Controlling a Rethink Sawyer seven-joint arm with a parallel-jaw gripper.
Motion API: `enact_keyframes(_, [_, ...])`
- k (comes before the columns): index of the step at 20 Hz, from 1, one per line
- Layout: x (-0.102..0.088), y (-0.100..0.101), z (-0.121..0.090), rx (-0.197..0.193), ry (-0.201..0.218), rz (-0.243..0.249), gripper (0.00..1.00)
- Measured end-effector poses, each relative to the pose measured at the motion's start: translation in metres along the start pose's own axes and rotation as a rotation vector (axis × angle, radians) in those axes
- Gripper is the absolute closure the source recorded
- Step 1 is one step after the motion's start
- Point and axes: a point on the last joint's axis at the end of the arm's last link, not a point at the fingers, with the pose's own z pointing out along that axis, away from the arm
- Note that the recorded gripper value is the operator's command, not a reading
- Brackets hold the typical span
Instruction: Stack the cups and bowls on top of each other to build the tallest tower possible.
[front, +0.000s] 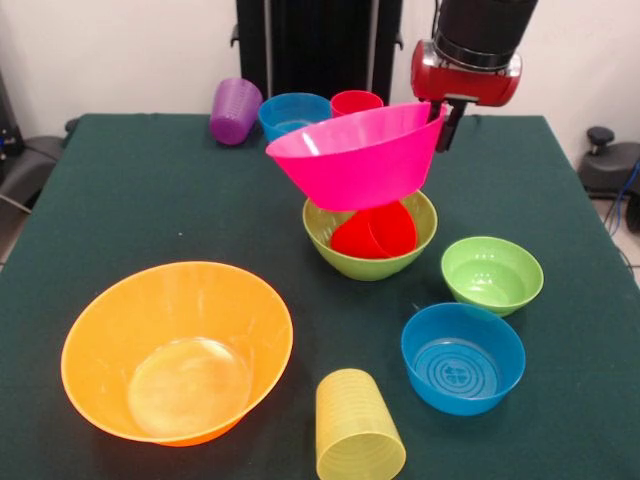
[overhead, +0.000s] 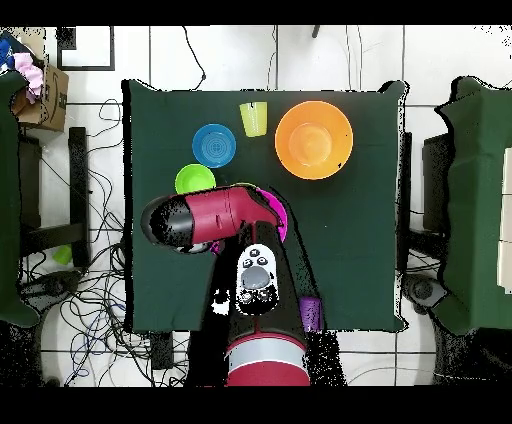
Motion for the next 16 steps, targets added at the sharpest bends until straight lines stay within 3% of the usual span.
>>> enact_keyframes(3, [0.001, 0.0, 0.0, 0.0, 0.006, 0.001, 1.0])
enact_keyframes(7, [0.01, -0.006, -0.005, -0.004, 0.044, 0.007, 1.0])
enact_keyframes(13, [0.03, -0.04, -0.031, -0.024, 0.128, 0.044, 1.0])
enact_keyframes(14, [0.035, -0.059, -0.041, -0.03, 0.155, 0.06, 1.0])
enact_keyframes(16, [0.039, -0.073, -0.048, -0.034, 0.172, 0.071, 1.0])
